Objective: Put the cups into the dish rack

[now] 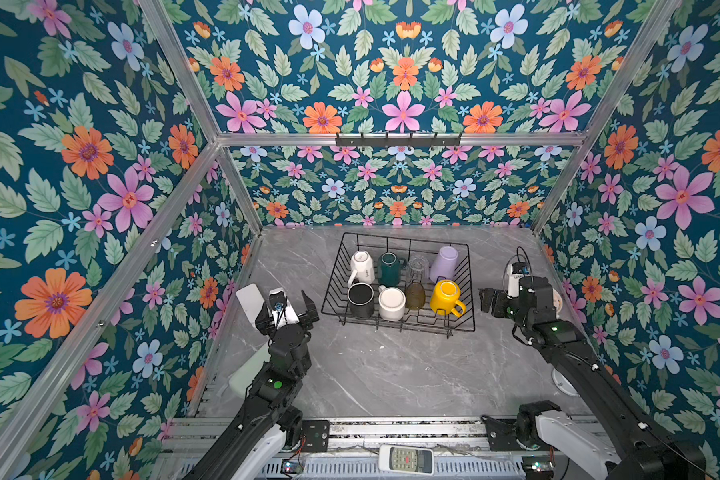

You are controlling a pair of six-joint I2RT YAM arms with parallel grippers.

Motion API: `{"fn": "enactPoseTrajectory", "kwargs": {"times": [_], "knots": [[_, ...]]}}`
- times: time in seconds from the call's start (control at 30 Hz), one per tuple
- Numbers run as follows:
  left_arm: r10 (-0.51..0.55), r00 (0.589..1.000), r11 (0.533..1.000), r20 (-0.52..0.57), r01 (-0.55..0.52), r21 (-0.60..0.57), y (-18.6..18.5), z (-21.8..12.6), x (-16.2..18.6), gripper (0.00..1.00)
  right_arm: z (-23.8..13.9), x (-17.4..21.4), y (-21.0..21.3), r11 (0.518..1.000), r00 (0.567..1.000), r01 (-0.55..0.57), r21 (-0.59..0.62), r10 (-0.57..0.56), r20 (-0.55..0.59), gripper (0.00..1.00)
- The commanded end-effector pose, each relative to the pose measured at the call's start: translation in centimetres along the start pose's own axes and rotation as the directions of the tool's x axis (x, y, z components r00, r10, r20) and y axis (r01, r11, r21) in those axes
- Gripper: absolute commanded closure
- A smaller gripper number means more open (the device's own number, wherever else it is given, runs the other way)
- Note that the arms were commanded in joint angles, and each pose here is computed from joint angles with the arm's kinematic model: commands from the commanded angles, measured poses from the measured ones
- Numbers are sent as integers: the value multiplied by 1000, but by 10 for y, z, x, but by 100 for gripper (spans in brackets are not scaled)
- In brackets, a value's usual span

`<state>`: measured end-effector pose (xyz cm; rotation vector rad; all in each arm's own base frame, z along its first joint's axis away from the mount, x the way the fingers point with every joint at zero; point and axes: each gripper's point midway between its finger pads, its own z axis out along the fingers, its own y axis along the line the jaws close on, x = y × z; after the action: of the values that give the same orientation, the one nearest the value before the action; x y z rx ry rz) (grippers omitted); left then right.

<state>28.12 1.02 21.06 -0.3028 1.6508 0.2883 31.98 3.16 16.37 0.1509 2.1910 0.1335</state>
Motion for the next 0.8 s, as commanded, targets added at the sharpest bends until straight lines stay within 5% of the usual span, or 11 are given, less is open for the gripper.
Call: {"fn": "enactPoseTrajectory", "kwargs": {"times": [0.0, 0.43, 0.77], "knots": [[-48, 999, 999, 15, 48, -7, 3, 15, 6, 1, 7, -17, -17, 998, 992, -10, 65, 2, 127, 1], [-68, 998, 997, -6, 68, -25, 24, 45, 64, 1, 57, 0, -45, 994, 969, 48, 98, -71, 236, 1], [-52, 996, 997, 75, 47, 67, 2, 65, 52, 1, 72, 6, -37, 993, 950, 109, 50, -119, 288, 1]]}}
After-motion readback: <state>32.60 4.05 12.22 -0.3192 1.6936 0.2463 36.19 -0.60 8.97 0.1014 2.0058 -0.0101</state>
